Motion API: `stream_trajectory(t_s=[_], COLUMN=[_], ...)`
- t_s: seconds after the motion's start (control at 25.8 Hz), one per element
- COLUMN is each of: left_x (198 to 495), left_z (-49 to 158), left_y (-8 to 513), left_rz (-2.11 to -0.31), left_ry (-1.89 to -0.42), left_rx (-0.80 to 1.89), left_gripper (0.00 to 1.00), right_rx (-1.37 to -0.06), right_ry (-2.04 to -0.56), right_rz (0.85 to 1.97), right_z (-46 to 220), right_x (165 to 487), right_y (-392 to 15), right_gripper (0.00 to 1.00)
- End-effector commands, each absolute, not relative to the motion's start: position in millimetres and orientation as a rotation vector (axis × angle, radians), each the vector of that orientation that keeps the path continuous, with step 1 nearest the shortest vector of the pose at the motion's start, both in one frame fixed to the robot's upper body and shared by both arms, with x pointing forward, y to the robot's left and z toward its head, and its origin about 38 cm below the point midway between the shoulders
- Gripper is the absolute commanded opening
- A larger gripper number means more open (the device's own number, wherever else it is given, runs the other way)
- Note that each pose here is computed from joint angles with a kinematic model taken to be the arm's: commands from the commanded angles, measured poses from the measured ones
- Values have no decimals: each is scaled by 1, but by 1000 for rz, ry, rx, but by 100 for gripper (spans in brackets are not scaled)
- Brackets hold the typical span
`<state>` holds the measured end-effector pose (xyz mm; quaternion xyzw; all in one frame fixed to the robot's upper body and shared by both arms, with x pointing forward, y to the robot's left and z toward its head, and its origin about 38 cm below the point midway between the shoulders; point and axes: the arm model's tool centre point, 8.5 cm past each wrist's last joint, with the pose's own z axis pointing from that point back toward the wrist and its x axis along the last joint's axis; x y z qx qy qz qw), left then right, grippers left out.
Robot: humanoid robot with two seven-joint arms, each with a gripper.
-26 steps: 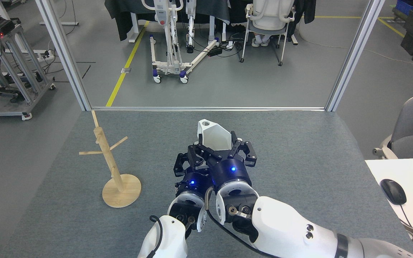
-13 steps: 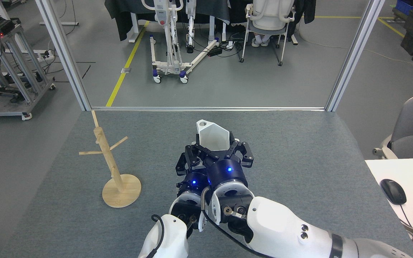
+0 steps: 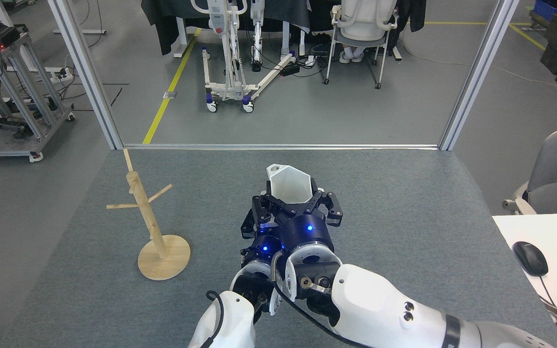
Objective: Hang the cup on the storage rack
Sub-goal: 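Grasp the cup with the left gripper beneath the right gripper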
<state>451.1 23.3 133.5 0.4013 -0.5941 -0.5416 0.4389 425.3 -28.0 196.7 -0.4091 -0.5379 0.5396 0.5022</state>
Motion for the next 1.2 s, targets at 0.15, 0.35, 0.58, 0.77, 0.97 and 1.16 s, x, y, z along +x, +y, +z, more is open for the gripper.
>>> stream_trajectory(t_s=[0.15, 0.35, 0.58, 0.77, 0.97, 1.16], left_x=[449, 448, 448, 448, 448, 448], left_z=[138, 138, 140, 140, 139, 139], left_y=[18, 18, 17, 17, 17, 17], left_rz=[-1367, -1367, -1368, -1368, -1367, -1366], left_ry=[-1535, -1541, -1547, -1548, -1549, -1550], left_rx=[985, 984, 983, 985, 986, 984], left_gripper=[16, 16, 13, 12, 12, 12], right_rx=[-986, -986, -986, -987, -991, -987], right_ry=[-1298, -1297, -1297, -1297, -1309, -1341], right_rz=[1305, 1304, 1304, 1304, 1297, 1300], right_z=[196, 195, 195, 195, 199, 206], right_x=[425, 425, 425, 425, 425, 423], right_y=[-28, -28, -28, -28, -28, -29], right_gripper=[96, 99, 99, 99, 99, 99])
